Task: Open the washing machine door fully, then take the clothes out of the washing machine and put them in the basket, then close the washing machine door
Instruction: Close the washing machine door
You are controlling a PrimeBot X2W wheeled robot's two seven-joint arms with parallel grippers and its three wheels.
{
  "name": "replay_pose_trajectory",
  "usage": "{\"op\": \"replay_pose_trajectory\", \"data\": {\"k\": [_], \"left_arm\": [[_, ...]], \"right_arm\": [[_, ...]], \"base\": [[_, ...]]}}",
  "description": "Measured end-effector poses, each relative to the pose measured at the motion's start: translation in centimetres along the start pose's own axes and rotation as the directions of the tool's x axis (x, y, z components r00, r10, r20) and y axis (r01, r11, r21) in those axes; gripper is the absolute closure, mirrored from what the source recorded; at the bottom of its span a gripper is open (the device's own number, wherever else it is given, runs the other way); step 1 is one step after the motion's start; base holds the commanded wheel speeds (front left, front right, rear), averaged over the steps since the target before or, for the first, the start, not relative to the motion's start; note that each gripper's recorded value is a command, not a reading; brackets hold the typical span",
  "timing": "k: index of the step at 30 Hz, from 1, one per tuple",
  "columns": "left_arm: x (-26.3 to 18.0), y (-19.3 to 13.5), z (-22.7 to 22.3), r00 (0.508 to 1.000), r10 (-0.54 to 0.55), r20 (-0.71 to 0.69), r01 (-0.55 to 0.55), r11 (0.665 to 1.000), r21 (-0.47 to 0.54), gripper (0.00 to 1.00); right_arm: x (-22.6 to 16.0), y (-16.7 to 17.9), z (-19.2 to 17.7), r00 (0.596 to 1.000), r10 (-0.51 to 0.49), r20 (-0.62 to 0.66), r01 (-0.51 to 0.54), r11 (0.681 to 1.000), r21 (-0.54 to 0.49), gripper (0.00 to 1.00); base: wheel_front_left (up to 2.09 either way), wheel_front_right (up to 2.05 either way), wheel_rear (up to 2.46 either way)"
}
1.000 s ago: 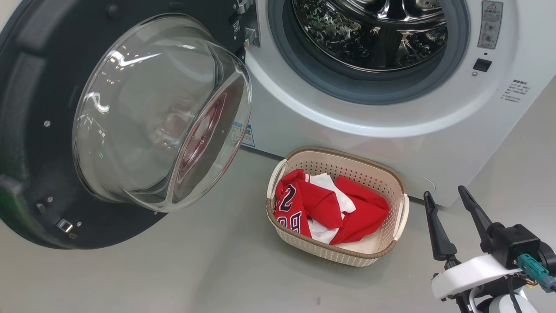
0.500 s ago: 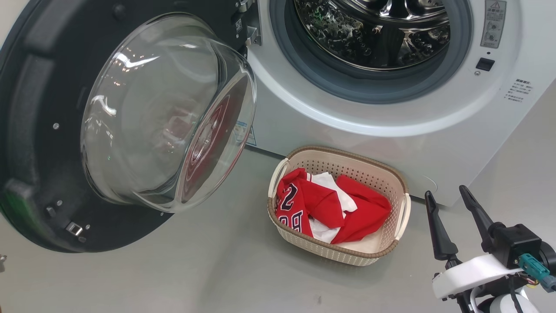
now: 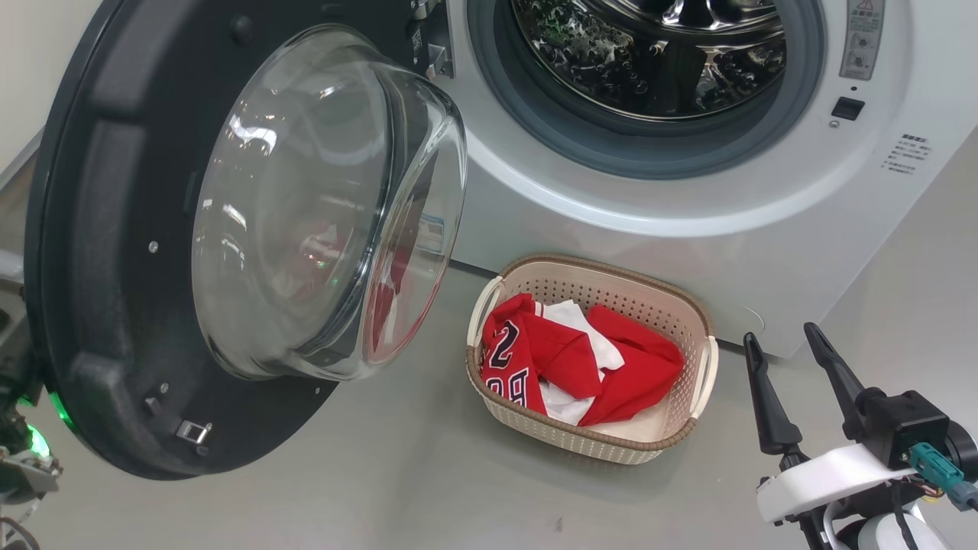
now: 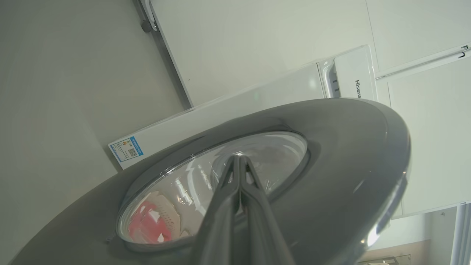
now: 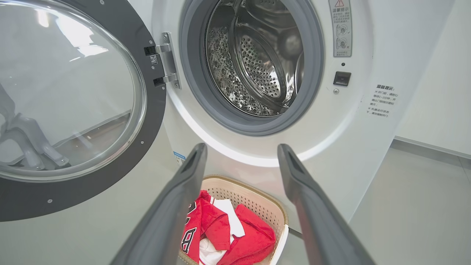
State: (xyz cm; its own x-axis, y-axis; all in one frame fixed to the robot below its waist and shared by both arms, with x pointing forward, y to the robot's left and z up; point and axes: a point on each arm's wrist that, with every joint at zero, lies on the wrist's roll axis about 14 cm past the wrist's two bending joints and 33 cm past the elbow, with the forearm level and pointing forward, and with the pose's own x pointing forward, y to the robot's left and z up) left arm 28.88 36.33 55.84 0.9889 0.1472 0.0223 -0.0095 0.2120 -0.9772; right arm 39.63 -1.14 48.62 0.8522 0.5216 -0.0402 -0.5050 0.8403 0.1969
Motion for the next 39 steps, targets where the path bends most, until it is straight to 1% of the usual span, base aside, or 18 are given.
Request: {"op": "replay_pose_trajectory", "data": {"k": [5,16,26,39], "left_arm": [[0.0,0.1,-1.7,0.998,-0.005,-0.063,0.005,1.0,-0.006,1.0],[0.7,-1.4,-5.8,0.981,-0.078,-0.18,0.072,0.997,-0.042,1.0],[0.8,-2.4,-8.8,0.959,-0.13,-0.252,0.113,0.99,-0.081,1.0],[1.2,-3.9,-12.1,0.93,-0.196,-0.311,0.161,0.978,-0.135,1.0]], "right_arm": [[-0.1,-0.1,0.4,1.0,-0.007,0.013,0.007,1.0,0.0,0.0],[-0.8,-1.0,0.6,0.999,-0.046,0.02,0.046,0.999,0.008,0.0],[-1.8,-1.9,0.9,0.995,-0.094,0.04,0.093,0.995,0.026,0.0],[-3.6,-3.6,1.3,0.983,-0.171,0.062,0.169,0.985,0.04,0.0]], "base": [[0.0,0.0,0.0],[0.0,0.0,0.0],[0.0,0.0,0.0],[0.0,0.0,0.0]]}}
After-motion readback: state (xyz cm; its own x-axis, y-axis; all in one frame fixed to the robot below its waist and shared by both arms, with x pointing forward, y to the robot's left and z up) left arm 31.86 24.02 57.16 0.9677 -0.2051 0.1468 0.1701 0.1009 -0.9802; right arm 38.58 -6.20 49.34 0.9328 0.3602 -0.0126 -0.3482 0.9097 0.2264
